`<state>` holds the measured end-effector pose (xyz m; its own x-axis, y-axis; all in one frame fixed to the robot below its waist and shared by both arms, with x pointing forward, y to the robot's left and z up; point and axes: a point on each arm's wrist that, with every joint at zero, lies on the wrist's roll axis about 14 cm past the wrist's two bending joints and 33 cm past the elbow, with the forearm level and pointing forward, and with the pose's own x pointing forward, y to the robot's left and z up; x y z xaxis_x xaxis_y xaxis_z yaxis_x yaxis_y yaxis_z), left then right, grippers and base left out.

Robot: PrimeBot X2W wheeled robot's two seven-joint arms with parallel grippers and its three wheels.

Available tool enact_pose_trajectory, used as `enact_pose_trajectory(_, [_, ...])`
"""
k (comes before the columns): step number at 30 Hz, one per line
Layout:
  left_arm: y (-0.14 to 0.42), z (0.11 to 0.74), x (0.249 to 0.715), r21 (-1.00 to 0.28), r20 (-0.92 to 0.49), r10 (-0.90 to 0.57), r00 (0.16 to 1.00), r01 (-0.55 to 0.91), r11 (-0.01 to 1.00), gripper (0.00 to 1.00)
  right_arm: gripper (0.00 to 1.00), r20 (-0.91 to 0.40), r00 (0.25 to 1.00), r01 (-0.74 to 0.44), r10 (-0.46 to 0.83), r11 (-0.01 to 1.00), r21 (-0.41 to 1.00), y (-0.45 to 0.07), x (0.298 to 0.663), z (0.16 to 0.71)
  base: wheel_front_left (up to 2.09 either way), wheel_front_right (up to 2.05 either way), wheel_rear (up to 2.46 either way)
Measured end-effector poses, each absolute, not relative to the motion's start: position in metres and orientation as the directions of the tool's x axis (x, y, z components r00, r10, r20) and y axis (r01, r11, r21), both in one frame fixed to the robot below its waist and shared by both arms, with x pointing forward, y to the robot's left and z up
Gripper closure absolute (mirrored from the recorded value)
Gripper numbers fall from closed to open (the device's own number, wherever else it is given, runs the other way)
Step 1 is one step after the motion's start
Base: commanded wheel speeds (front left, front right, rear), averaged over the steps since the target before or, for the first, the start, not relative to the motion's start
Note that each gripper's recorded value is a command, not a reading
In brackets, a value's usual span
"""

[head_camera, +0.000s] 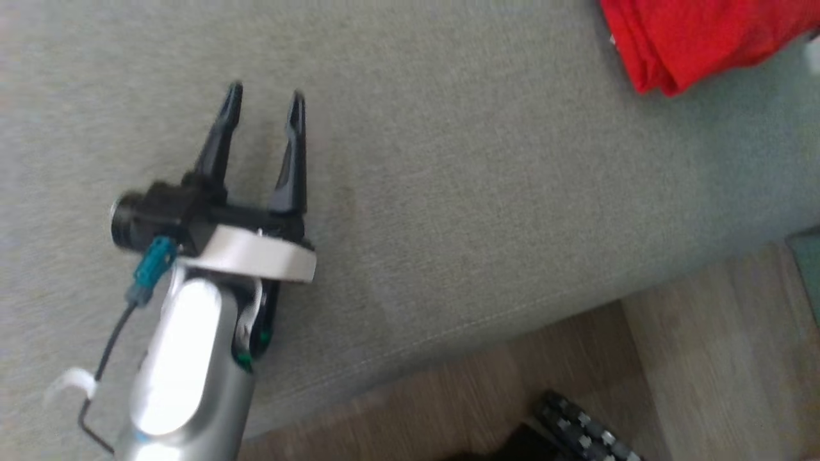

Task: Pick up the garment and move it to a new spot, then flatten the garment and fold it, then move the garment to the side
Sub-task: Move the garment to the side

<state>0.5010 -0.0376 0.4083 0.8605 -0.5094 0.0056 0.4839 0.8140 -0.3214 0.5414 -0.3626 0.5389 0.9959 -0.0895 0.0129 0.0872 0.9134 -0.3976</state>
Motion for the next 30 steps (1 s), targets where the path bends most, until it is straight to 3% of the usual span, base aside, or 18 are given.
enact_pose_trajectory(14, [0.059, 0.478, 0.462, -0.301, 0.051, -0.243, 0.969, 0.247, 0.921, 0.00, 0.00, 0.179, 0.977, -0.105, 0.119, 0.991, -0.087, -0.223, 0.510, 0.564, 0.00, 0.00, 0.00])
enact_pose_trajectory(21, [0.101, 0.497, 0.430, -0.291, 0.063, -0.119, 0.991, 0.132, 0.947, 0.00, 0.00, 0.160, 0.963, -0.205, 0.216, 0.975, -0.086, -0.165, 0.472, 0.546, 0.00, 0.00, 0.00])
enact_pose_trajectory(30, [0.132, 0.496, 0.390, -0.284, 0.036, -0.030, 0.999, 0.039, 0.958, 0.00, 0.00, 0.151, 0.961, -0.236, 0.232, 0.972, 0.006, -0.130, 0.430, 0.534, 0.00, 0.00, 0.00])
